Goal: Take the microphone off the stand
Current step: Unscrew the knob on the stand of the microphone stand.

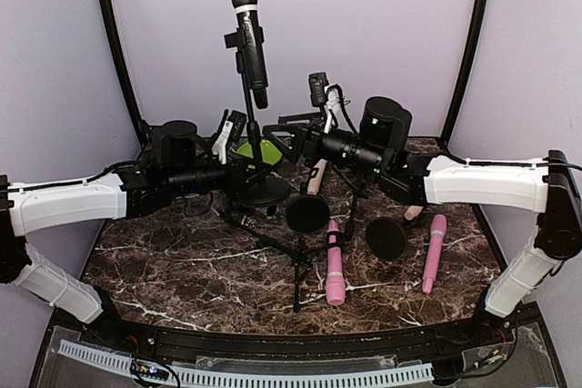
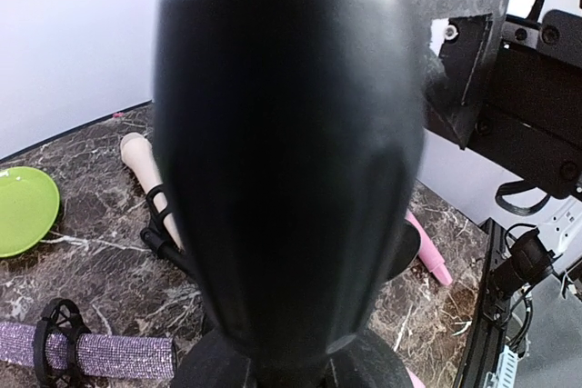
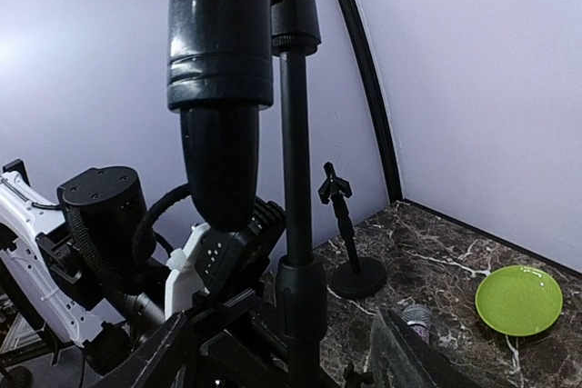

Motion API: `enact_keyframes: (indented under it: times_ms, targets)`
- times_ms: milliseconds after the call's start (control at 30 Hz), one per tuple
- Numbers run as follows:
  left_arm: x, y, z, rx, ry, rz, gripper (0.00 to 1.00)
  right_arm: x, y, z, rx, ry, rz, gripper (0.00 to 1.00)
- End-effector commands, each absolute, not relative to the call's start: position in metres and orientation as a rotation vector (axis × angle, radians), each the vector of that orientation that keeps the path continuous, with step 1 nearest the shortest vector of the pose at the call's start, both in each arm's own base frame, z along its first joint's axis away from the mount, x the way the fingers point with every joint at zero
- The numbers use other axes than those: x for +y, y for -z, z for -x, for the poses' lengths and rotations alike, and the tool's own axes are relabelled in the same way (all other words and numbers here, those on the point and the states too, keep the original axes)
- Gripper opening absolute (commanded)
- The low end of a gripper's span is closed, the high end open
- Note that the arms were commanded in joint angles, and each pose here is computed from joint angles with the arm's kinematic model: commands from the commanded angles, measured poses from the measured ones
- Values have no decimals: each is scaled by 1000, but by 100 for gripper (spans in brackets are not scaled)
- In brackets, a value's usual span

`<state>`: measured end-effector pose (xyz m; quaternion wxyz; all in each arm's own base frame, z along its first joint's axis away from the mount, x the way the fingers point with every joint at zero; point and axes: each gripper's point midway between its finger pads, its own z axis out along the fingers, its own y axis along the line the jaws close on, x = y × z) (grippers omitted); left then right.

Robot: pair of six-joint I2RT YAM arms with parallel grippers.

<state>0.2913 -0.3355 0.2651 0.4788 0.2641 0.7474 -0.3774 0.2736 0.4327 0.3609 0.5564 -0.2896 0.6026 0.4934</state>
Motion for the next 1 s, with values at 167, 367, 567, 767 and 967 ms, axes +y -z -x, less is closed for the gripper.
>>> enact_keyframes:
  times_ms: [167,367,567,767,967]
  targets:
    - [-332,-303,-293,1698,919,-624,0,459,-337,-290,1550,-1056,756,53]
    - [-334,-299,-292,1708,917,-646,0,471,-337,-291,1549,-1065,782,53]
    - [-337,-297,-290,1709,943,-655,0,477,-344,-288,1511,-1120,783,46]
    - [-339,-295,-288,1712,959,-670,0,482,-350,-284,1485,-1176,783,46]
    - [-340,-295,-281,1703,974,-699,0,481,-356,-282,1465,-1195,780,26]
